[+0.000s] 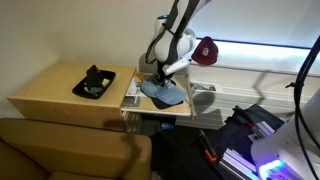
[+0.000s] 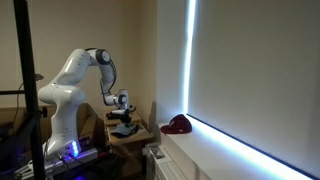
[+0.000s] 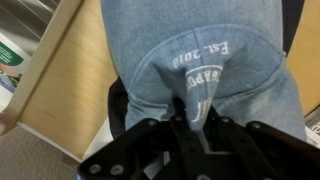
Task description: Stack the caps on the sliding tray on the cap on the window sill
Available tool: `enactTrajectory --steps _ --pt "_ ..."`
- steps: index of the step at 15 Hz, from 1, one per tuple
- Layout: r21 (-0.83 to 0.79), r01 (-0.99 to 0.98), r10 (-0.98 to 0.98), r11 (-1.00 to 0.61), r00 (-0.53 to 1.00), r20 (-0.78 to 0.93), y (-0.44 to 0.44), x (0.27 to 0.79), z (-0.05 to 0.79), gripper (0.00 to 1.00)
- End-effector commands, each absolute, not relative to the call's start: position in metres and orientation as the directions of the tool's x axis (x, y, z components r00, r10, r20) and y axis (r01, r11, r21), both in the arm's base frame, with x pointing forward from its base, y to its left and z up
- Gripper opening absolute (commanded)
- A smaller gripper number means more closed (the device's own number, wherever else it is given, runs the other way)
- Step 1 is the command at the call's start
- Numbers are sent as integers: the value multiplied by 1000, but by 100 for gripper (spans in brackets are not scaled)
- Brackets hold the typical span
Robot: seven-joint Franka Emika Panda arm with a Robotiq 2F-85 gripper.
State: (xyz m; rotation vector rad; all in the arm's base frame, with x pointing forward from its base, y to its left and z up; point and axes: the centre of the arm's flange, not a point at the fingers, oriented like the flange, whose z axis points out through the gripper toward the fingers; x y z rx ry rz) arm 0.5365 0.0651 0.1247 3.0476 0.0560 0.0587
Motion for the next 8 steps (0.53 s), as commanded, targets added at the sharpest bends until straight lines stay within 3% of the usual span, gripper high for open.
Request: enactTrajectory --steps 1,8 --pt "103 -6 -3 -995 1000 31 61 533 149 0" --pt "112 -121 -120 -986 993 18 28 517 237 1"
